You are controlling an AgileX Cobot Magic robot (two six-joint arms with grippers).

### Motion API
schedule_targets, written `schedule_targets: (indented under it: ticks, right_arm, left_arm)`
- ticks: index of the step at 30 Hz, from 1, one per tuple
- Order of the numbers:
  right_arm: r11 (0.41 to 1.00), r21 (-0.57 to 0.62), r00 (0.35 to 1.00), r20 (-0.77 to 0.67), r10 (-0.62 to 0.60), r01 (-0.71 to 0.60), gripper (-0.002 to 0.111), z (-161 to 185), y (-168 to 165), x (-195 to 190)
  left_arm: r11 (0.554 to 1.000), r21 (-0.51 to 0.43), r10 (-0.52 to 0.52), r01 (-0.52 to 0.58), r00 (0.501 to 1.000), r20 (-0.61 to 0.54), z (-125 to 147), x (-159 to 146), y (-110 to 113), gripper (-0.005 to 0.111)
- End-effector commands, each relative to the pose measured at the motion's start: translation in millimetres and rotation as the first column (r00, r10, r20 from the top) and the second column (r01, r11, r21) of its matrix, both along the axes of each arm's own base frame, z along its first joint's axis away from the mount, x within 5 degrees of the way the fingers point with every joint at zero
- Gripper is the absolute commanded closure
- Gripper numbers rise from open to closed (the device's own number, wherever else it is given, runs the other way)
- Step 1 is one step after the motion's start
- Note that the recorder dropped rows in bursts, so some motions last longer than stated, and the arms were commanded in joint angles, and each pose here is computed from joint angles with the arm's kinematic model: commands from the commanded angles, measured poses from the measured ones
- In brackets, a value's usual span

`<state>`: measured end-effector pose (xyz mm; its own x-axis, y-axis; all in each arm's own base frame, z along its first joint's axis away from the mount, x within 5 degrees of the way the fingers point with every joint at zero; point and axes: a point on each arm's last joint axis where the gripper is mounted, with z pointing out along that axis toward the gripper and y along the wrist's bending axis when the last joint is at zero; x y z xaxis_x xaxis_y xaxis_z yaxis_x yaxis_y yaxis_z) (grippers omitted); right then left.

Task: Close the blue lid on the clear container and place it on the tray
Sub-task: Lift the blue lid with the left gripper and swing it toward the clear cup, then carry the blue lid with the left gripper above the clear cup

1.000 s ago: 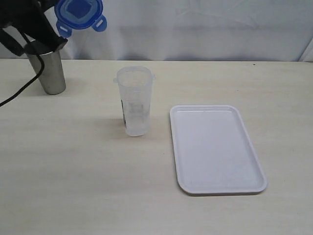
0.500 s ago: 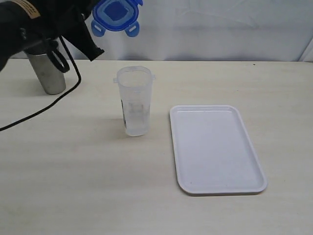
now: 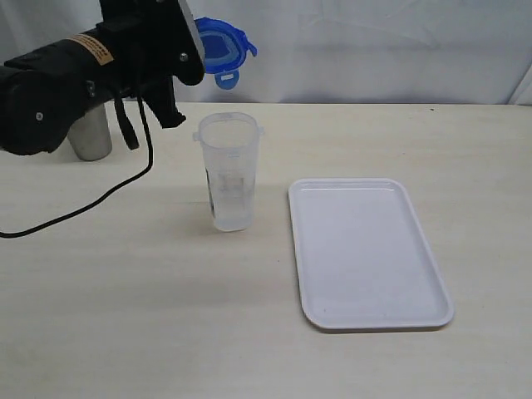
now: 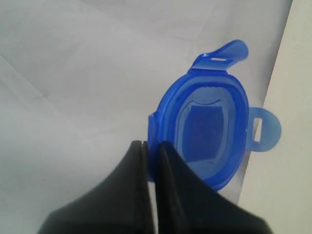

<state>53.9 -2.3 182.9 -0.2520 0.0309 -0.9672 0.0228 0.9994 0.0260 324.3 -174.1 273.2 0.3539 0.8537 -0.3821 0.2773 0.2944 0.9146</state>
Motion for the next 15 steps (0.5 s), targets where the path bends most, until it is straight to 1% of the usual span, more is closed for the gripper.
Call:
schedule_targets:
  ticks: [1,3,5,7,10,15]
  right_arm:
    - [1.000,0.007,1.000,0.003,0.001,-0.001,0.104,-0.4,0.2,-0.3]
    - [1.000,0.007,1.000,0.003,0.001,-0.001,0.104,-0.4,0.2,-0.3]
    - [1.000,0.007,1.000,0.003,0.001,-0.001,0.104,-0.4,0.2,-0.3]
    - [1.000,0.007,1.000,0.003,0.001,-0.001,0.104,-0.4,0.2,-0.3]
    - [1.000,0.007,1.000,0.003,0.001,-0.001,0.104,-0.4,0.2,-0.3]
    - [1.000,0.007,1.000,0.003,0.001,-0.001,0.104,-0.4,0.2,-0.3]
  left_arm:
    - [0.988,0.156,-0.006,-0.007,0.997,0.080,0.7,-7.5,-11.3,0.107]
    - [0.982,0.184,0.027,-0.049,0.993,0.117,2.7,-10.4,-14.9,0.107]
    - [0.975,0.190,0.079,-0.114,0.980,0.182,8.0,-14.1,-18.6,0.107]
    - [0.966,0.197,0.126,-0.170,0.968,0.218,10.7,-17.6,-20.8,0.107]
    - [0.963,0.192,0.149,-0.188,0.968,0.203,9.6,-21.9,-24.9,0.107]
    - [0.975,0.176,0.116,-0.136,0.986,0.118,3.1,-31.6,-38.0,0.107]
